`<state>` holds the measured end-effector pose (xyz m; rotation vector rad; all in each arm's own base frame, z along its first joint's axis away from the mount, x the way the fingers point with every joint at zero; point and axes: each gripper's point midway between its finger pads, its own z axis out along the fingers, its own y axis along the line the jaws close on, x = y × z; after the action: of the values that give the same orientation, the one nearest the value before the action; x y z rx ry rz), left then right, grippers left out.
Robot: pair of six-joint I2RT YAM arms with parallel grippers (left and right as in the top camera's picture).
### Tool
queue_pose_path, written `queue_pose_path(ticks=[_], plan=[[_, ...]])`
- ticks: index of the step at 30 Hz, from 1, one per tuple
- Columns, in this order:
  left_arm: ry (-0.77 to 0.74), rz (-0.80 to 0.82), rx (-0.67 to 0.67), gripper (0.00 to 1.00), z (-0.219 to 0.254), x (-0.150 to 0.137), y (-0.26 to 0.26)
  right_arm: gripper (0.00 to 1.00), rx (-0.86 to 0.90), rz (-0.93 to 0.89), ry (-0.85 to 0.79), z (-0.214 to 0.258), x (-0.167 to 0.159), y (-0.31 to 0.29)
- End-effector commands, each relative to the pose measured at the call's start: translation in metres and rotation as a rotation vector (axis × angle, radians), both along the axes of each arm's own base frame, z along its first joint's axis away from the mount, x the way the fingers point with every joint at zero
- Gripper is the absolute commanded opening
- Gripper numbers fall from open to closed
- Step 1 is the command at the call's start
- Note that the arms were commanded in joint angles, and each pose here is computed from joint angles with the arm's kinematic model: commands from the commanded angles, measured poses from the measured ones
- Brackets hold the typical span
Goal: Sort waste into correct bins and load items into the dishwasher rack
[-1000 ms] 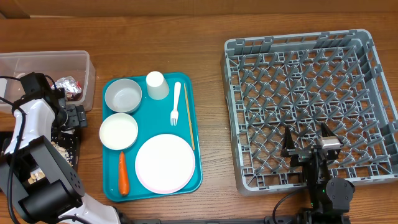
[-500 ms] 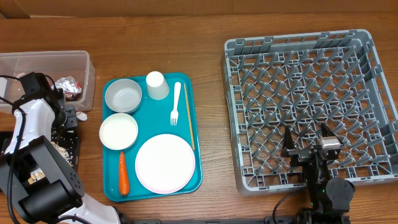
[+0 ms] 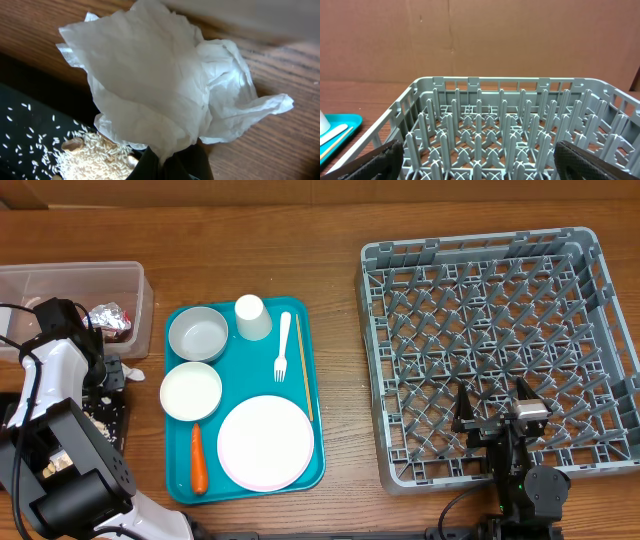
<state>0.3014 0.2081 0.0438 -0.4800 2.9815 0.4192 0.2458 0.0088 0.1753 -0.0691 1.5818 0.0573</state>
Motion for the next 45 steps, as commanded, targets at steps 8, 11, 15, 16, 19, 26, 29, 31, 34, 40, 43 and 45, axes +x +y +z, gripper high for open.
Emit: queue_pose_path(ticks=[8,11,15,16,19,26,29,31,34,40,43,45], plan=[[-0.099,0.099,0.042,0.04,0.045,0.018,0.014,1.0,0.0,0.0,-0.003,-0.002,0.0,0.0],[-0.125,0.114,0.047,0.04,0.064,0.019,0.014,1.0,0.0,0.0,-0.003,-0.002,0.0,0.0],[-0.177,0.17,0.048,0.04,0.088,0.021,0.013,1.0,0.0,0.0,-0.003,-0.002,0.0,0.0],[-0.194,0.167,0.038,0.04,0.096,0.022,0.011,1.0,0.0,0.0,-0.003,-0.002,0.0,0.0],[-0.245,0.161,0.027,0.04,0.118,0.026,0.008,1.0,0.0,0.0,-0.003,-0.002,0.0,0.0],[-0.403,0.133,0.019,0.04,0.165,0.04,0.001,1.0,0.0,0.0,-0.003,-0.002,0.0,0.0],[-0.492,0.144,0.024,0.04,0.178,0.053,0.003,1.0,0.0,0.0,-0.003,-0.002,0.0,0.0],[-0.537,0.149,0.008,0.04,0.182,0.062,0.003,1.0,0.0,0.0,-0.003,-0.002,0.0,0.0],[-0.576,0.128,-0.021,0.04,0.18,0.076,0.002,1.0,0.0,0.0,-0.003,-0.002,0.0,0.0],[-0.545,0.133,-0.035,0.07,0.15,0.093,0.011,1.0,0.0,0.0,-0.003,-0.002,0.0,0.0],[-0.515,0.137,-0.049,0.63,0.13,0.1,0.015,1.0,0.0,0.0,-0.003,-0.002,0.0,0.0],[-0.505,0.139,-0.053,0.72,0.123,0.102,0.016,1.0,0.0,0.0,-0.003,-0.002,0.0,0.0]])
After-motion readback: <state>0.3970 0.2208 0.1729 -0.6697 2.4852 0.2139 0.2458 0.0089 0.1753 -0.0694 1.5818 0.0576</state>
